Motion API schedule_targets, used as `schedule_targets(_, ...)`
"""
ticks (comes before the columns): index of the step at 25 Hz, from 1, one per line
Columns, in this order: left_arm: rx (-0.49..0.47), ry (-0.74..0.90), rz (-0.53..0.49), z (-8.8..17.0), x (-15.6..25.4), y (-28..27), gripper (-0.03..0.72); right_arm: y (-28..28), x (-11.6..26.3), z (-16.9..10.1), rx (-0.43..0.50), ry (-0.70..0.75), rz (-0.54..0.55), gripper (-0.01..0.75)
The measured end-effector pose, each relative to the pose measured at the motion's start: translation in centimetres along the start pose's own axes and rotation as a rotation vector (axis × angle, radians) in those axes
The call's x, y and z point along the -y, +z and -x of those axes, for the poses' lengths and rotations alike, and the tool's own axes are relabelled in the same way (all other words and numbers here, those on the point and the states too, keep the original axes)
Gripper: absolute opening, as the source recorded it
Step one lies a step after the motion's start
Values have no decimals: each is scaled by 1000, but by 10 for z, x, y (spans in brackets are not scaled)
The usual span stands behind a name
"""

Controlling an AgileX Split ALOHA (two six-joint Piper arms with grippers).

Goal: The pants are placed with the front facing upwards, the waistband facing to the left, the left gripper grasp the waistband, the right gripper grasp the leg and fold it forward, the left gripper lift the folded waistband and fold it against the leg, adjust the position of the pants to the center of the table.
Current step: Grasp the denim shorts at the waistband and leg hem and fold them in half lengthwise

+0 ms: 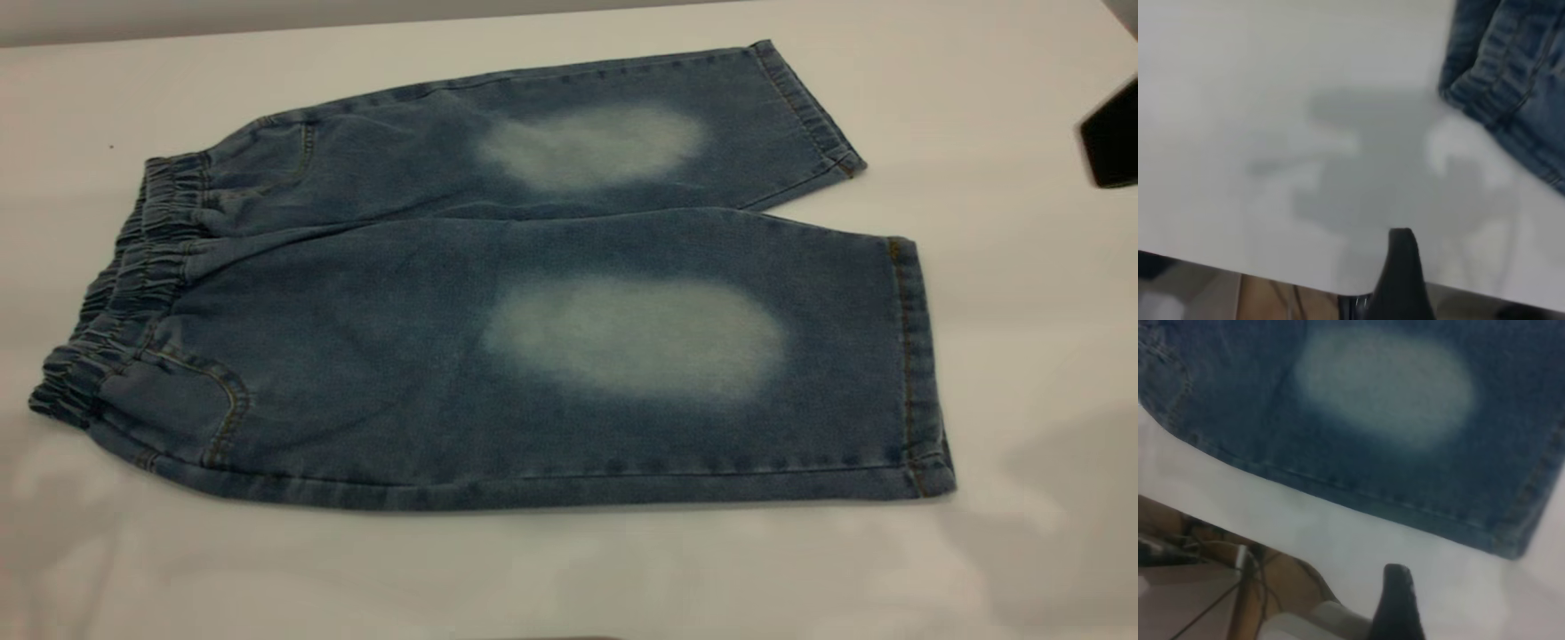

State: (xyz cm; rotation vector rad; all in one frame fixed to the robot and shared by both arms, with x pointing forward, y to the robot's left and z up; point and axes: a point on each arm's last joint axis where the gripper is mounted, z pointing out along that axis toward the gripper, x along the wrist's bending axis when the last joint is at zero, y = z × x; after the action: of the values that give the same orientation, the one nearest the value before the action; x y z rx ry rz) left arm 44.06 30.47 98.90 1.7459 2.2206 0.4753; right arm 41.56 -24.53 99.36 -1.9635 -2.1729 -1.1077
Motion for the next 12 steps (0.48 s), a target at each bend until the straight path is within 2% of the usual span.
schedule_targets(6, -26, 9, -138, 10, -18, 55, 549, 21, -5, 6, -44, 46, -24, 496)
schedule_targets(12, -25, -105, -213, 6, -27, 103, 549, 27, -11, 8, -62, 47, 12, 496)
